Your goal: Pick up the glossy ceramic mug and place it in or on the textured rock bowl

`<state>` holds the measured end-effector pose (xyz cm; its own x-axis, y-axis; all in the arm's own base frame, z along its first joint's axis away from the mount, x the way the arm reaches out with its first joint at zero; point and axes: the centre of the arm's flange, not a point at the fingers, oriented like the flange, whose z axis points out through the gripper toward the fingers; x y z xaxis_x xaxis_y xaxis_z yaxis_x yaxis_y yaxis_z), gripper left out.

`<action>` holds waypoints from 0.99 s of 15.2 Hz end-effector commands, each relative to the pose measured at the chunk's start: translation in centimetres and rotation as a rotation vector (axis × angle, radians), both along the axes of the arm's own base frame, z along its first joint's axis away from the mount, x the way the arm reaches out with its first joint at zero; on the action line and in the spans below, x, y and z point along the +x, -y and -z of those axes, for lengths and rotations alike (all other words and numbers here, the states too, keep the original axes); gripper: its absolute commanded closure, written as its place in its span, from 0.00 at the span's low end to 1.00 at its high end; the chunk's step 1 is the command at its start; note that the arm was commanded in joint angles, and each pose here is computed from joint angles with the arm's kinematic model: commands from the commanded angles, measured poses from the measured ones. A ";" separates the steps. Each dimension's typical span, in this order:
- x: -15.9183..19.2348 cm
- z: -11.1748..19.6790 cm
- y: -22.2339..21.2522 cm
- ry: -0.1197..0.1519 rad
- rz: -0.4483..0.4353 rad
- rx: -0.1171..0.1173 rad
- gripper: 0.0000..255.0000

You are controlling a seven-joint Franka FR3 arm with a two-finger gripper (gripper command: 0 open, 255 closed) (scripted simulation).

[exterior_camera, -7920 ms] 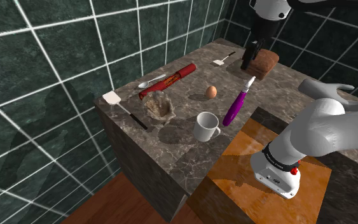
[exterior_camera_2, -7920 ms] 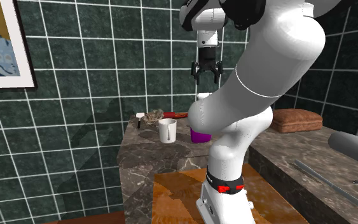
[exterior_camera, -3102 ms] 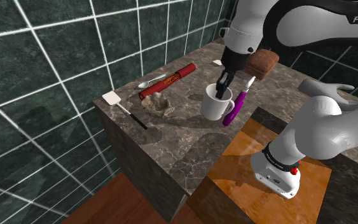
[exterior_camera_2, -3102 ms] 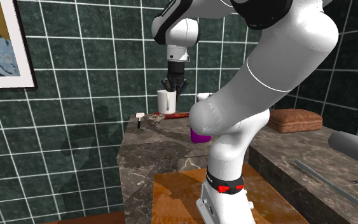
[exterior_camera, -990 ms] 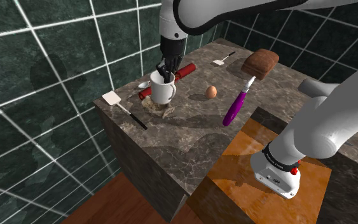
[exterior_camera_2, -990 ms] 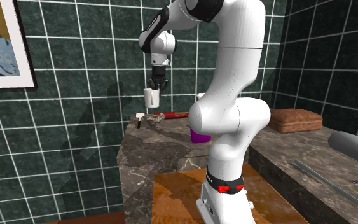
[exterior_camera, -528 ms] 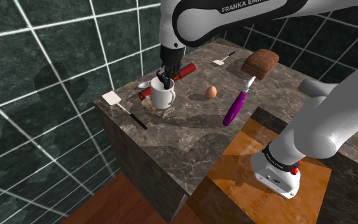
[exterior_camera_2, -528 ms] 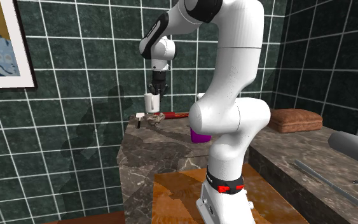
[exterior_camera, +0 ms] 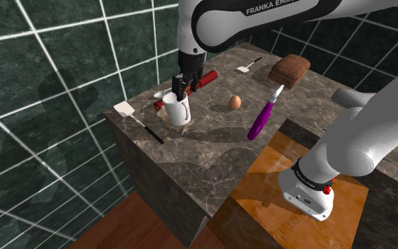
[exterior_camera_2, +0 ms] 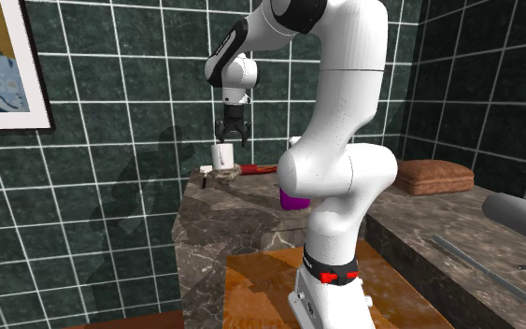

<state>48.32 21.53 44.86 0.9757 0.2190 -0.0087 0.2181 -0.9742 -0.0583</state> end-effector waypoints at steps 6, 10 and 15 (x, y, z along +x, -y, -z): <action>0.1 -4.0 0.2 0.000 0.000 0.000 0.00; 0.1 -5.0 0.3 0.000 0.000 0.000 0.00; 0.1 -5.0 0.3 0.000 0.000 0.000 0.00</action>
<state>48.43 21.25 49.85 0.9757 0.2190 -0.0086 0.2182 -0.9742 -0.0583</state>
